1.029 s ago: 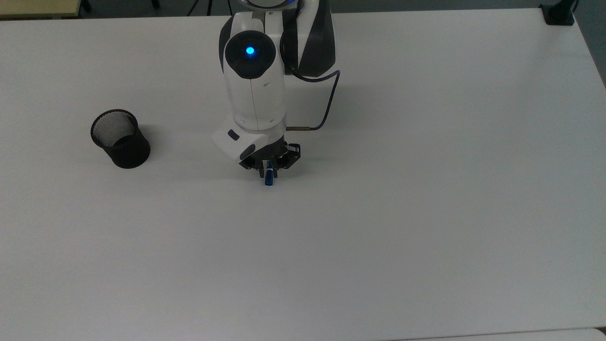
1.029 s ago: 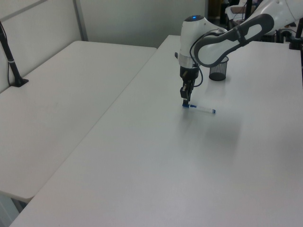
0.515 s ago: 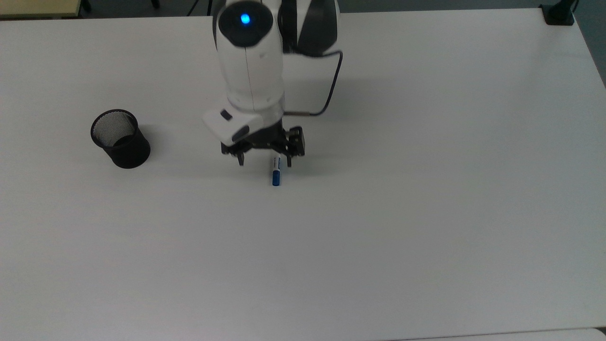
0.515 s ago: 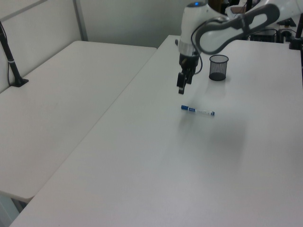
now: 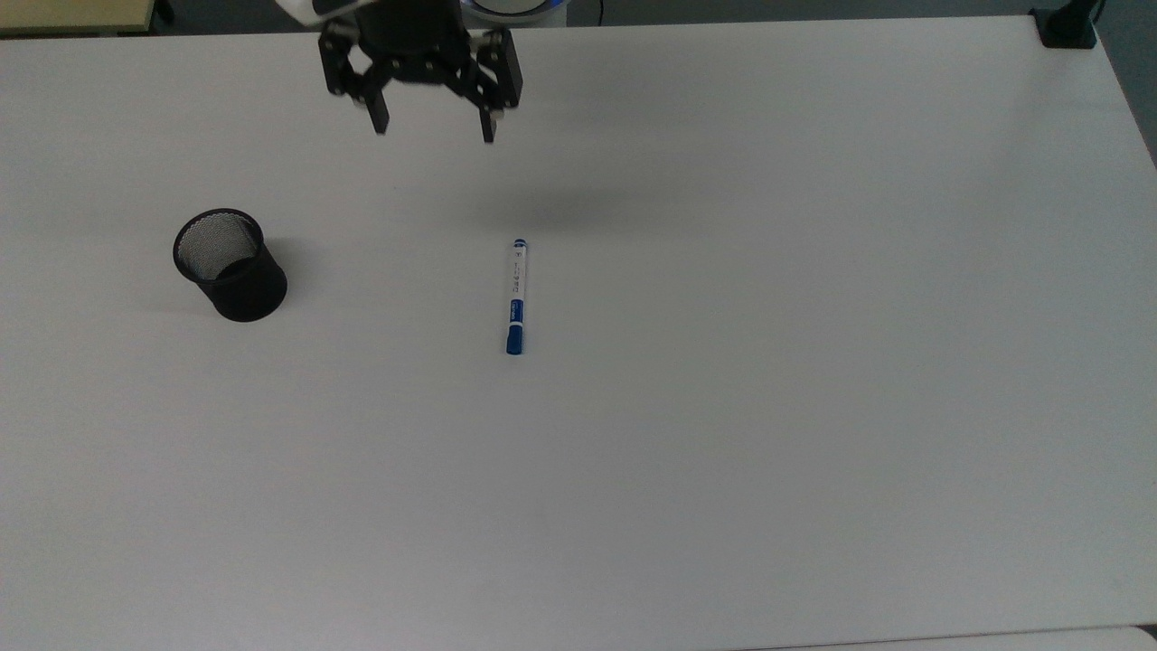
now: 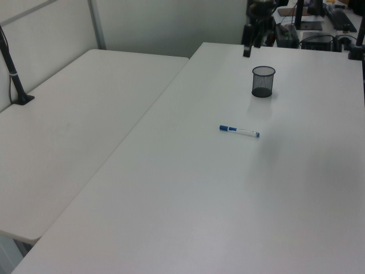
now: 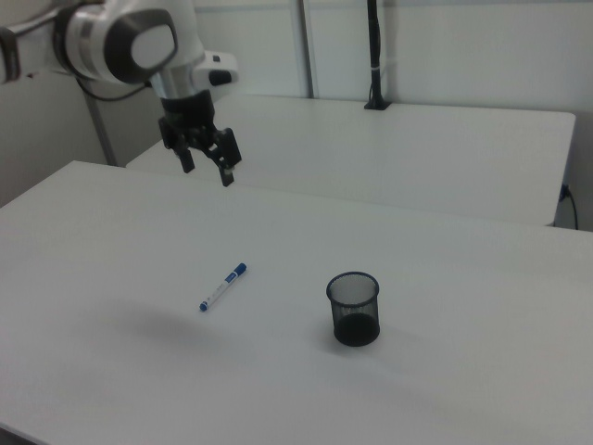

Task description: Remove the marker

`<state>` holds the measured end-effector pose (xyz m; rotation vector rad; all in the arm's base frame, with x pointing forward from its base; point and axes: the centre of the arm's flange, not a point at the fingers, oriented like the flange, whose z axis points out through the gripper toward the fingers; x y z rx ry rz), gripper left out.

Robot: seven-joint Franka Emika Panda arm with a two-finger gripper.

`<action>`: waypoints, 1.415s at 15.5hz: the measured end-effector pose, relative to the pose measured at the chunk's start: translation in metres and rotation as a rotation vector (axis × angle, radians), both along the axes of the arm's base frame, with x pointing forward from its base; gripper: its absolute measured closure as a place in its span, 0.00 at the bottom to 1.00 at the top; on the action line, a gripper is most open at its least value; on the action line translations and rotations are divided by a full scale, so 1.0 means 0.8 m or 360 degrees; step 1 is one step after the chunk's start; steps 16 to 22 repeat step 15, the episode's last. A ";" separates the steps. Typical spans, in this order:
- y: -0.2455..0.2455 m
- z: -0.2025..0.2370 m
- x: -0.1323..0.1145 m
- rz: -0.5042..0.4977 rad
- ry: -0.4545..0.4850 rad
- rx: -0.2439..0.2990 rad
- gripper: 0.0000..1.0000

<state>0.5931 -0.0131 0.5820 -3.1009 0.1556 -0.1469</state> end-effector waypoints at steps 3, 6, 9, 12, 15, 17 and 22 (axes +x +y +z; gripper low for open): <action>-0.015 0.042 -0.041 -0.0053 0.0059 0.0018 0.00; -0.019 0.055 -0.057 -0.0097 0.0073 0.0027 0.00; -0.036 0.049 -0.057 -0.0087 0.0084 0.0025 0.00; -0.063 0.052 -0.059 0.0023 0.0070 0.0013 0.00; -0.066 0.053 -0.059 0.0039 0.0061 0.0010 0.00; -0.066 0.053 -0.059 0.0039 0.0061 0.0010 0.00; -0.066 0.053 -0.059 0.0039 0.0061 0.0010 0.00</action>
